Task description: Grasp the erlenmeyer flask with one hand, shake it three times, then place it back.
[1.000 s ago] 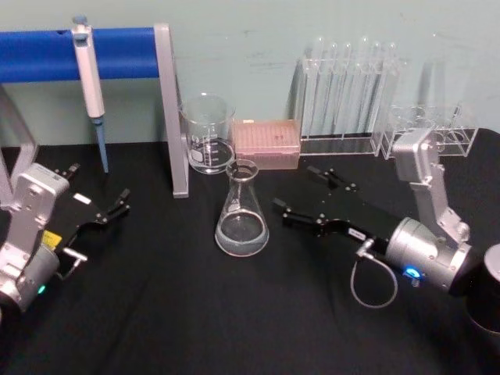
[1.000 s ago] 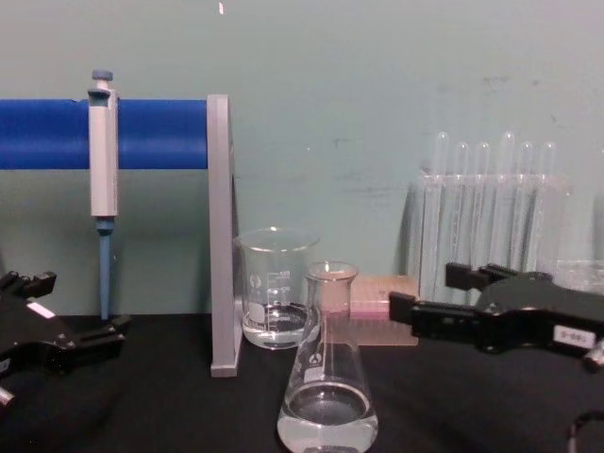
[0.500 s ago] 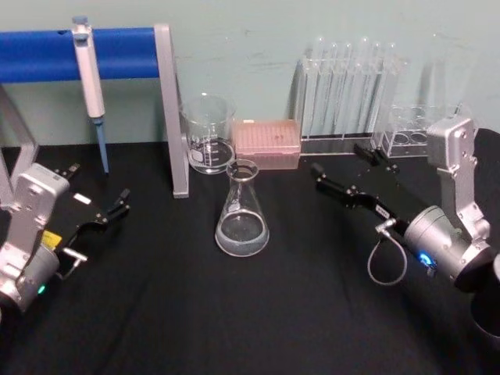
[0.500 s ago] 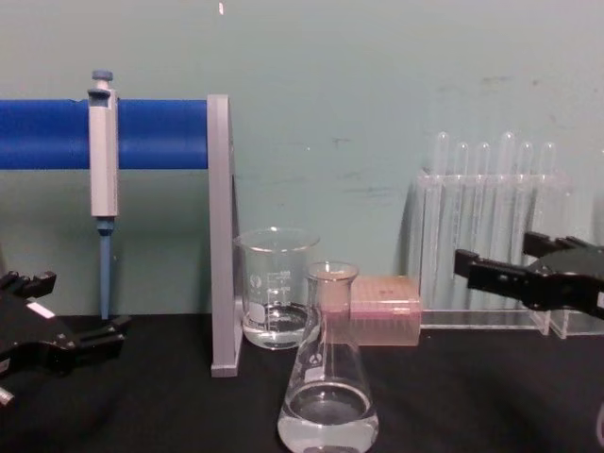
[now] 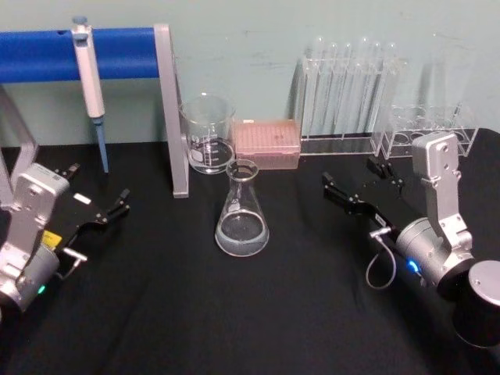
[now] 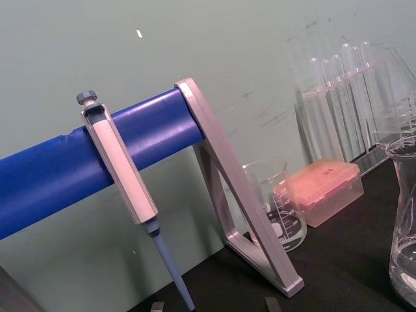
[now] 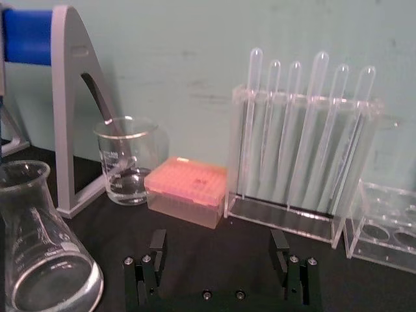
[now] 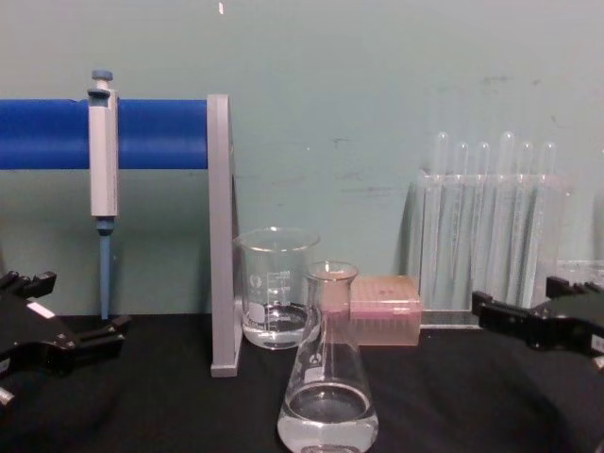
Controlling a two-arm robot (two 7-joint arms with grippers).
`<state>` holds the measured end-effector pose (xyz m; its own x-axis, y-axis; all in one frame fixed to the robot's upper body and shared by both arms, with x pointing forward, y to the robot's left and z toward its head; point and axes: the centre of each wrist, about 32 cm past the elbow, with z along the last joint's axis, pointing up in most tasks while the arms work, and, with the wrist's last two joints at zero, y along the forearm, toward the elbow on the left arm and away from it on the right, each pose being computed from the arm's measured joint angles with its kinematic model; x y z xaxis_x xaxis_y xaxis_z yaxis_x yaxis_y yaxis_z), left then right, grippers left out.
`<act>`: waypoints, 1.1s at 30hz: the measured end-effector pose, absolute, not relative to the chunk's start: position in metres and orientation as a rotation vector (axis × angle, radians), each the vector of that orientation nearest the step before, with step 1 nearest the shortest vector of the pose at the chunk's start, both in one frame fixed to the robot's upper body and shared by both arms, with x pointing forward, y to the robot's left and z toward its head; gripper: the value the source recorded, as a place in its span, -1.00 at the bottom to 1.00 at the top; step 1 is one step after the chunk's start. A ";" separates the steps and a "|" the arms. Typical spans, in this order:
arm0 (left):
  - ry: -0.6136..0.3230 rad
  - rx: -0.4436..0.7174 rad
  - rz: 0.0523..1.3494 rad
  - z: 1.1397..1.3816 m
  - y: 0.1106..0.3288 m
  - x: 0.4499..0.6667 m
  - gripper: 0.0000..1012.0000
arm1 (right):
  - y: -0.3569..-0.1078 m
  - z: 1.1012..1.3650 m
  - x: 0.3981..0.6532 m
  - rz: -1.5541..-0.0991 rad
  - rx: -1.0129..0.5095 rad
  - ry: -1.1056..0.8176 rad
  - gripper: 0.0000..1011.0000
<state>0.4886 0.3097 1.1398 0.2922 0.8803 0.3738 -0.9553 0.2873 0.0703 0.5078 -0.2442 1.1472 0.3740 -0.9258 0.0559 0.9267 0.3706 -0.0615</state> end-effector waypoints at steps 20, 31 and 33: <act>-0.285 0.304 1.248 1.140 0.310 0.489 0.98 | -0.245 1.136 0.510 -1.201 -0.136 0.017 0.98; -0.285 0.305 1.248 1.140 0.310 0.489 0.98 | -0.244 1.137 0.510 -1.199 -0.134 0.015 0.98; -0.285 0.304 1.248 1.140 0.310 0.489 0.98 | -0.244 1.137 0.510 -1.199 -0.133 0.015 0.98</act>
